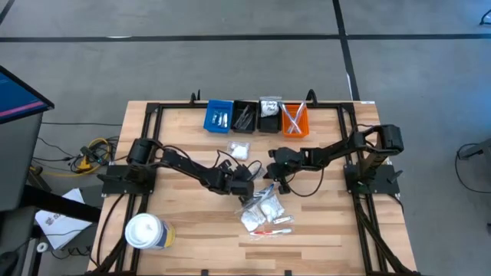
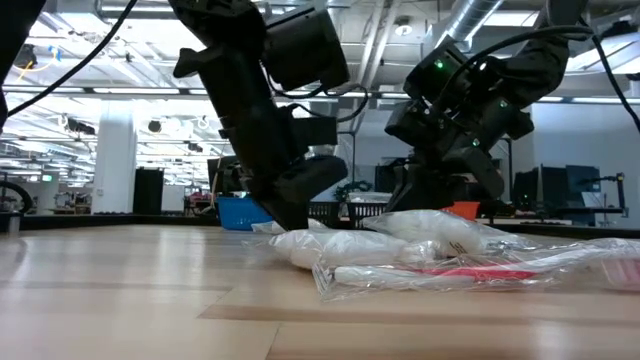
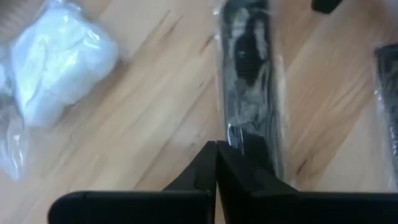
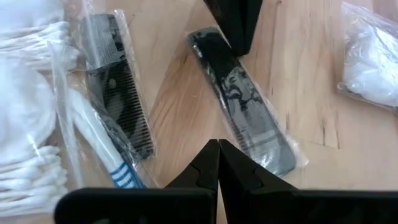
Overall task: Pick & Place Travel size toiletries
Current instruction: Put the black comb into the left black bin
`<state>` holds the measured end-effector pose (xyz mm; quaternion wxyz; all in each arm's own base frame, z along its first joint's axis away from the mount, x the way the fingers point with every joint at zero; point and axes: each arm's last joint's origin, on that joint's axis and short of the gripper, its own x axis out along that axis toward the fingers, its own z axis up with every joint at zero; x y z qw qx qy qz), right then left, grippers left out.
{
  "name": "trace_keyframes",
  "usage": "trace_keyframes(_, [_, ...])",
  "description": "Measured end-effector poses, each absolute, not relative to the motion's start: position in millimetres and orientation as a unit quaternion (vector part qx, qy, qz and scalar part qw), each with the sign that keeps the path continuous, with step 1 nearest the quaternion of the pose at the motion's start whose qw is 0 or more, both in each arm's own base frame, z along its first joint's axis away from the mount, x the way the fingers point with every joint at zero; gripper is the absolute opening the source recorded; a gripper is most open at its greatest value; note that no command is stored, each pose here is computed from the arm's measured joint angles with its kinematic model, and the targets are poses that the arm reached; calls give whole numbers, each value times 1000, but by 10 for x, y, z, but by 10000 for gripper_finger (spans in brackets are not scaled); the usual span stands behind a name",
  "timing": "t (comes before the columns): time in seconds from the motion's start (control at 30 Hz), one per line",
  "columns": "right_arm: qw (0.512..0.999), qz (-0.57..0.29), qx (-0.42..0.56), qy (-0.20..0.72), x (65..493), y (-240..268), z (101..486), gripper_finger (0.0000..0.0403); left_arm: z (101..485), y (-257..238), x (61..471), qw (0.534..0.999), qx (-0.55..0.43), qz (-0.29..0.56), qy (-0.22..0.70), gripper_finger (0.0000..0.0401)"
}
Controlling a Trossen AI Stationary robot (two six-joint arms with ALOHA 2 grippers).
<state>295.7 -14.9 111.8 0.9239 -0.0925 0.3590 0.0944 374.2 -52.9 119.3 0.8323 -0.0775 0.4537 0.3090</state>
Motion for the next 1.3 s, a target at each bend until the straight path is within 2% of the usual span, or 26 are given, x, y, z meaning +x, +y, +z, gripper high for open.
trace_keyframes(0.13, [922,95,-92,364,2950,-149,1110,0,1343,-572,3709,850,-81,309,418,1])
trace_keyframes(0.57, [922,95,-90,363,2951,-146,1111,0,1287,-562,3570,878,-115,255,389,1])
trace_keyframes(1.3, [923,124,-115,345,2975,12,1133,2,1249,-506,3562,878,-126,244,392,1])
